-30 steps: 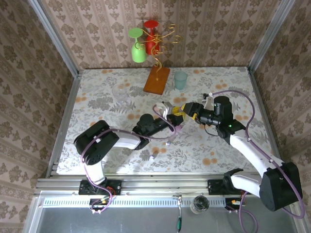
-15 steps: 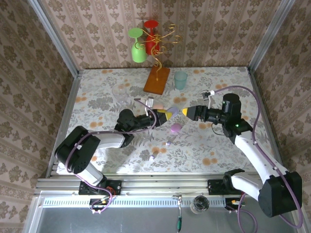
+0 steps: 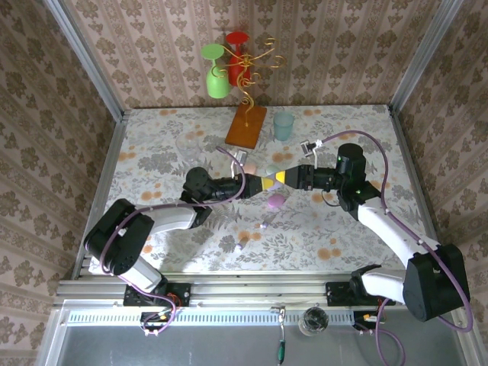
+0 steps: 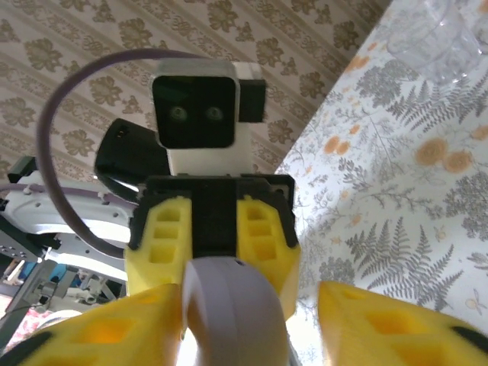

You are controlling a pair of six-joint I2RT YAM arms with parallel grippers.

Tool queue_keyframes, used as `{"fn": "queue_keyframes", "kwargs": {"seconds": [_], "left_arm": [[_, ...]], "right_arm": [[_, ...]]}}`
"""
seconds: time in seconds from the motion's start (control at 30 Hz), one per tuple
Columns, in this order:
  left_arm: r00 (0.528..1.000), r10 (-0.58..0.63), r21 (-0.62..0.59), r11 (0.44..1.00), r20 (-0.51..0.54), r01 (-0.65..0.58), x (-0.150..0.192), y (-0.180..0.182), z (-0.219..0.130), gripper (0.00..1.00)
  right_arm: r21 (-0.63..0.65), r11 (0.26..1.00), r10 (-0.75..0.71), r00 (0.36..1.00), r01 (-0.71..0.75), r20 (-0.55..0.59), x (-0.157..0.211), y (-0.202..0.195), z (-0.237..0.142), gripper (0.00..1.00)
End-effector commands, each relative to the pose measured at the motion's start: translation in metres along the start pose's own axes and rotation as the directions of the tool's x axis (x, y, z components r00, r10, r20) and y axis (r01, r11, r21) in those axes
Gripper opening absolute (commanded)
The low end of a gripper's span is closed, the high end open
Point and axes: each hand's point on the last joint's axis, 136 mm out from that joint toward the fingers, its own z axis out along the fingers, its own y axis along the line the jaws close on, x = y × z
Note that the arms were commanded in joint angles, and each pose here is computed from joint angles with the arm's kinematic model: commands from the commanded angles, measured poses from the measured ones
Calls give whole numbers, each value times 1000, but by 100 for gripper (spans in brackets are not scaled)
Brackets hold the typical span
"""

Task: Insert the wireless bluetooth earbuds into the charging case

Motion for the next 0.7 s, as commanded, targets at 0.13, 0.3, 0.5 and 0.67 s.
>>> {"fn": "queue_keyframes", "kwargs": {"seconds": [0.13, 0.3, 0.5, 0.67], "left_arm": [[1000, 15, 37, 999, -9, -14, -4, -9, 6, 8], [1000, 19, 29, 999, 7, -19, -7, -7, 6, 10], [998, 49, 14, 999, 40, -49, -14, -5, 2, 11], [996, 51, -15, 999, 70, -50, -18, 7, 1, 12]], "right_arm": [[-55, 998, 2, 1000, -2, -8, -7, 16, 2, 26], [-51, 998, 27, 1000, -28, -16, -4, 14, 2, 44], [-47, 998, 44, 999, -45, -24, 2, 10, 2, 40], [-43, 997, 70, 997, -71, -24, 2, 7, 3, 26]]}}
